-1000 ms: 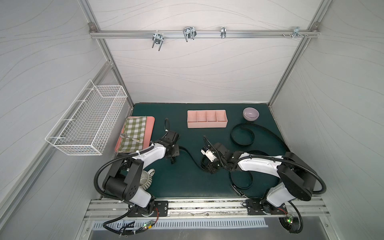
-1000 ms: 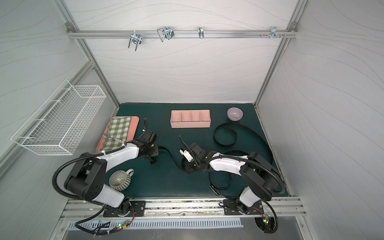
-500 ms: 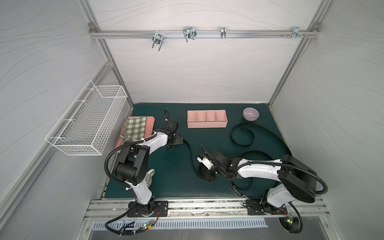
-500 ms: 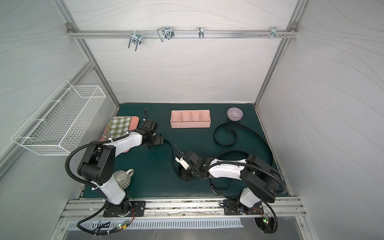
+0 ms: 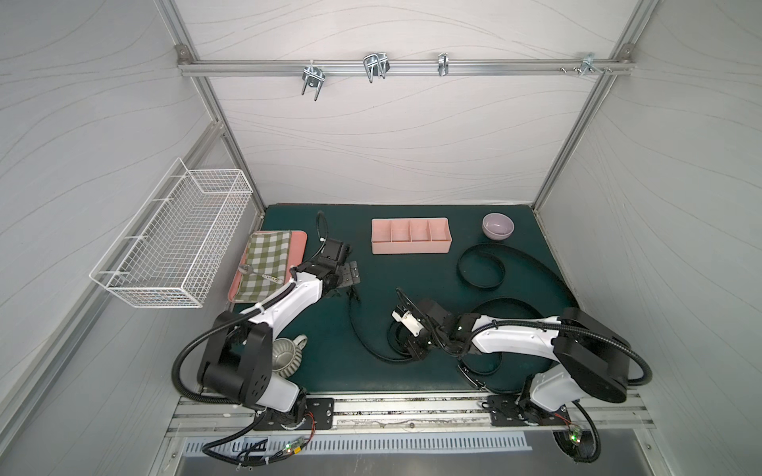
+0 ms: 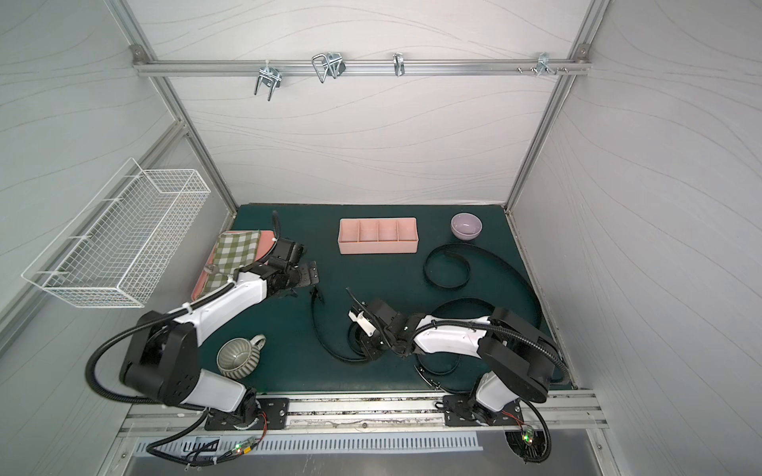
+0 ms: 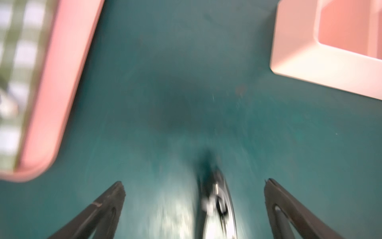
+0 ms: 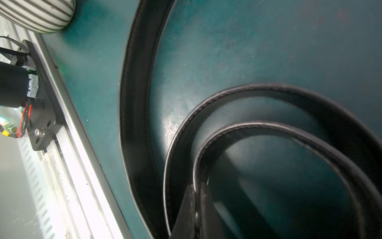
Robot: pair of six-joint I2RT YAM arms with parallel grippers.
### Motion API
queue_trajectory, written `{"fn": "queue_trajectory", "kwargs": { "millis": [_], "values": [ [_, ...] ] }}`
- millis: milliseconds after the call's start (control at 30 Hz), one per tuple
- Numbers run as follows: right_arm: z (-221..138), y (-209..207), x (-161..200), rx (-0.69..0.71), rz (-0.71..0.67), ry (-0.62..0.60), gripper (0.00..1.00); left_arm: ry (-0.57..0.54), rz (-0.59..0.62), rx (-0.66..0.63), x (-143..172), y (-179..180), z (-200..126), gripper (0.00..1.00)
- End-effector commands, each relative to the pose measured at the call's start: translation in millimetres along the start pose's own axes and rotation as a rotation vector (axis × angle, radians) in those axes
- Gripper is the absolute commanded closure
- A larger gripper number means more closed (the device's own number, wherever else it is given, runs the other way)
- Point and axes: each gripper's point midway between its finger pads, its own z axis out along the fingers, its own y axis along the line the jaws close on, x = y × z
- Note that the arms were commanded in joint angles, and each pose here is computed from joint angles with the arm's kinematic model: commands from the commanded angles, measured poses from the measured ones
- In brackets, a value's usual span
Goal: Place the belts into the storage roll
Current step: Roll the belt at the center of the board.
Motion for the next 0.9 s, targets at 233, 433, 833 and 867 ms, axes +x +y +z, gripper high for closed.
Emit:
{"fn": "queue_trajectory", "kwargs": {
  "millis": [233,433,833,867],
  "values": [
    [-4,-12,40,0.043,0.028,0.117,0.99,0.2,-0.184,-0.014,119,-5,-37,0.04],
    [-8,-12,38,0.044,0.025,0.101,0.99,0.239,-0.196,-0.09,146,1,-15,0.19],
    [-14,2,45,0.004,-0.066,0.069,0.98,0.242,0.167,-0.051,130,-31,8,1.0],
    [-14,6,46,0.001,-0.083,0.067,0.98,0.241,0.194,-0.045,127,-33,9,1.0]
  ]
}}
